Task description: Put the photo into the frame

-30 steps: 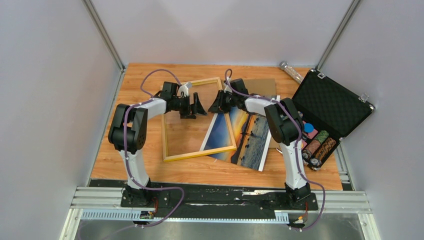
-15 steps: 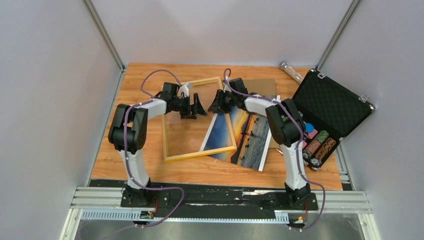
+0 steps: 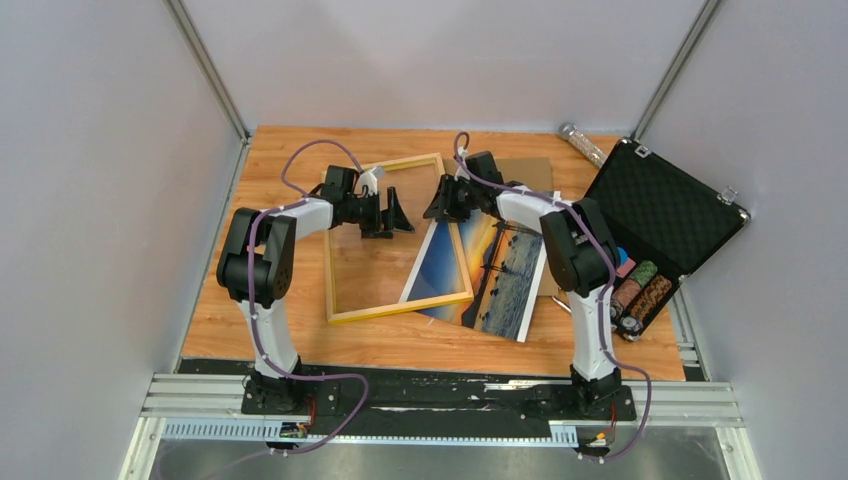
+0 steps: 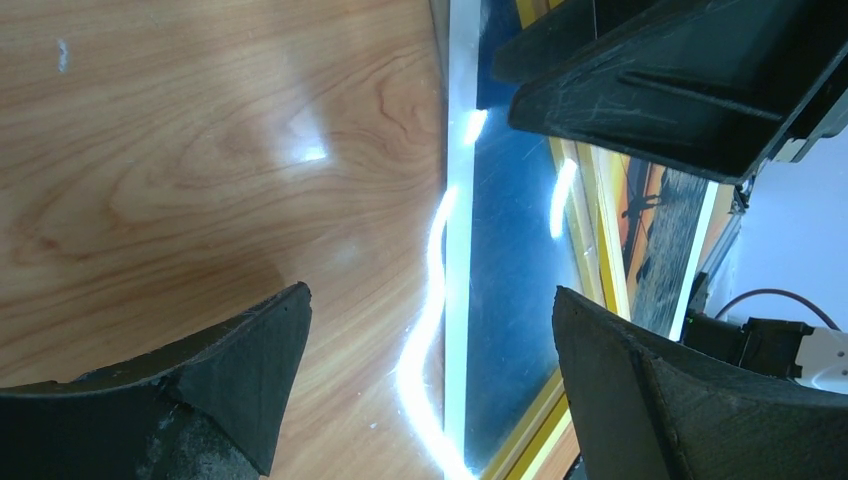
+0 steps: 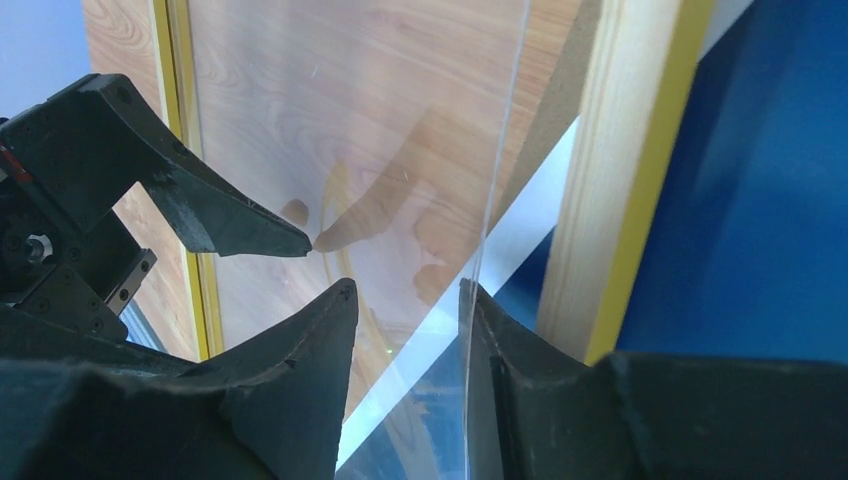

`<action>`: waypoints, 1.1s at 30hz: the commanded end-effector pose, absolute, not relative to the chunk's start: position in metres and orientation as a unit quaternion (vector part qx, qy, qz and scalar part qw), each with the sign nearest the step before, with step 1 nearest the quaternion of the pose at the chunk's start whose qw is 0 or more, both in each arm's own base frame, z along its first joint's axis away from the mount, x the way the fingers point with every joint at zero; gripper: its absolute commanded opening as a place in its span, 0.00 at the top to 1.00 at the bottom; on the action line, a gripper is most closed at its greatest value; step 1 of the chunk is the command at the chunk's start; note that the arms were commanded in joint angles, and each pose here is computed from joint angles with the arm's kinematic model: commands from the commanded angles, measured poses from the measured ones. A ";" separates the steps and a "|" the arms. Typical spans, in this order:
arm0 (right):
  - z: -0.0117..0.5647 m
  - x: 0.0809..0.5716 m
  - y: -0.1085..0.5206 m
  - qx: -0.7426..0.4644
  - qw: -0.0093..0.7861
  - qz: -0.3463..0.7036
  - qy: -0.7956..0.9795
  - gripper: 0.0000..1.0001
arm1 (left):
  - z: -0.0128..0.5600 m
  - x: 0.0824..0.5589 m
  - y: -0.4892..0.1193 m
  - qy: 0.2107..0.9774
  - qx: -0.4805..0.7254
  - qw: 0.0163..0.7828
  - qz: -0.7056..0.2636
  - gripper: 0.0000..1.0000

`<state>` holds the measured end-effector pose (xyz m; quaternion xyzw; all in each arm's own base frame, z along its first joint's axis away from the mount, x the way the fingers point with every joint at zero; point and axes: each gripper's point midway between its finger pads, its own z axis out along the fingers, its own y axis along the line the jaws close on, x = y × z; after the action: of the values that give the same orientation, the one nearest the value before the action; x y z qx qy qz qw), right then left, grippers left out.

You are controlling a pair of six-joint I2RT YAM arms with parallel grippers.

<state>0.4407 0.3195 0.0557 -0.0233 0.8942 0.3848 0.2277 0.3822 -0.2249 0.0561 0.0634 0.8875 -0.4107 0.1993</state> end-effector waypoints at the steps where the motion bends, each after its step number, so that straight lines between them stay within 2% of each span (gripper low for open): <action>1: 0.099 0.455 0.306 -0.038 0.288 0.381 0.878 0.59 | 0.027 0.372 -0.217 0.906 0.058 0.177 -0.379 0.01; 19: 0.153 0.461 0.278 -0.085 0.376 0.350 0.854 0.56 | 0.033 0.374 -0.218 0.903 0.063 0.184 -0.383 0.00; 26: 0.152 0.460 0.267 -0.122 0.403 0.316 0.850 0.57 | 0.067 0.382 -0.218 0.892 0.092 0.222 -0.382 0.00; 33: 0.123 0.443 0.255 -0.148 0.389 0.289 0.862 0.58 | 0.120 0.391 -0.212 0.879 0.130 0.283 -0.362 0.00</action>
<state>0.4462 0.2611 0.1113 -0.1144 0.8753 0.3066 0.3560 0.3786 -0.2160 0.0716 0.0863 0.8929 -0.3842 0.2185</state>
